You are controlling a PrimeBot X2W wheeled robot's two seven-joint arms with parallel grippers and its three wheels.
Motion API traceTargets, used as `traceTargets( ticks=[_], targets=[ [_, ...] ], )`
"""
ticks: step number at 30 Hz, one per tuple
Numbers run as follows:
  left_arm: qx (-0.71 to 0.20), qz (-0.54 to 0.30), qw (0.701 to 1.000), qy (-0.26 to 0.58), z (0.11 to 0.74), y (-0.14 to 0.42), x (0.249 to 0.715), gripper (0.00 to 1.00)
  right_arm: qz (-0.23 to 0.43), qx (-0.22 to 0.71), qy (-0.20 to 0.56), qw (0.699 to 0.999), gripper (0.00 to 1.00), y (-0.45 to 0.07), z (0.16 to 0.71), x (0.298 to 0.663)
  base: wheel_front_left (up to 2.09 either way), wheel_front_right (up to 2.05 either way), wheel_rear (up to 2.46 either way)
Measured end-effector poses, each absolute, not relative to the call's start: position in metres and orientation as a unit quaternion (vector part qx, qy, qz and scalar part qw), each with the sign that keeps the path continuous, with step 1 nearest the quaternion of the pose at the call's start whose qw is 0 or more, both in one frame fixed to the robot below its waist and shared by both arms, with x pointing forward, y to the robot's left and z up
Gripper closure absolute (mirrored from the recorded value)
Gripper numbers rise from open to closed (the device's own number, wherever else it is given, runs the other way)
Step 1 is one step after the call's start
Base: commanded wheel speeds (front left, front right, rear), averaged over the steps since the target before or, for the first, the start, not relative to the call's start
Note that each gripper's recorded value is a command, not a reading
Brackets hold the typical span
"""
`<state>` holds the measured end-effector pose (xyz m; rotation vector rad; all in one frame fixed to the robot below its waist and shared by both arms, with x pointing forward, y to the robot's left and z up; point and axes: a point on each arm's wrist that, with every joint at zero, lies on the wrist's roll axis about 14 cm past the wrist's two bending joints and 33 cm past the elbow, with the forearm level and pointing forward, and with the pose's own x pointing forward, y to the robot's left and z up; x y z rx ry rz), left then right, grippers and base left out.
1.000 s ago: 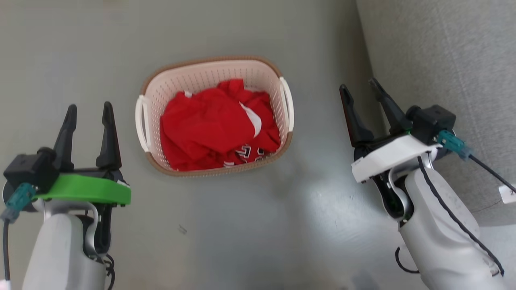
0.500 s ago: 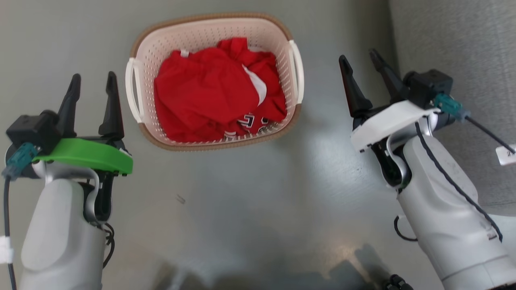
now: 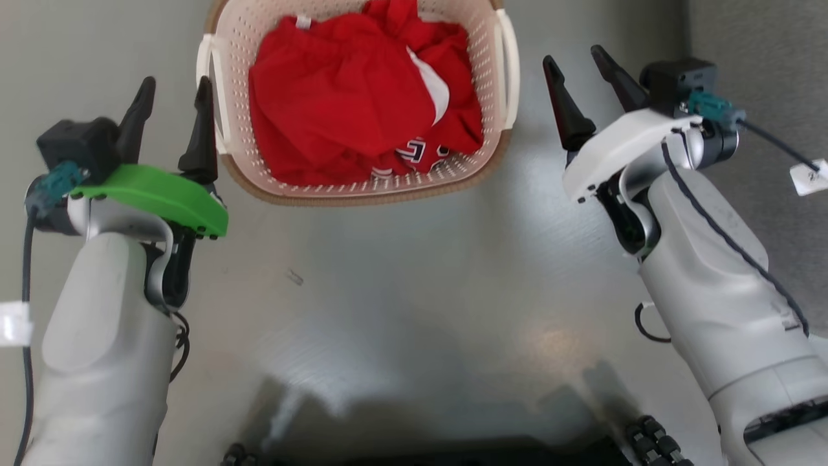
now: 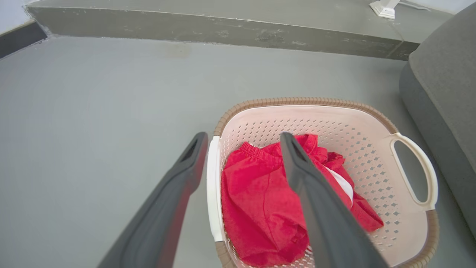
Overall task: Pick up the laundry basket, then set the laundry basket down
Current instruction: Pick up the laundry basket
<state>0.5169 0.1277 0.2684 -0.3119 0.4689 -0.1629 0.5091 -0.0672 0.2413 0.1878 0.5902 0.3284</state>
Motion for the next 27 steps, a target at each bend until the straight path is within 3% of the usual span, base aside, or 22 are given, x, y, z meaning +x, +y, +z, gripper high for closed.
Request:
traceTargets(
  ticks=[8,27],
  targets=[
    [-0.158,-0.071,0.936,0.307,0.221,0.130,0.506,0.00,0.173,0.086,0.327,0.925,0.00,-0.057,0.207,0.515,0.00,0.00,0.00],
    [-0.155,-0.055,0.905,0.392,0.164,0.140,0.504,0.00,0.195,0.099,0.388,0.895,0.00,-0.034,0.151,0.515,0.00,0.00,0.00]
  ],
)
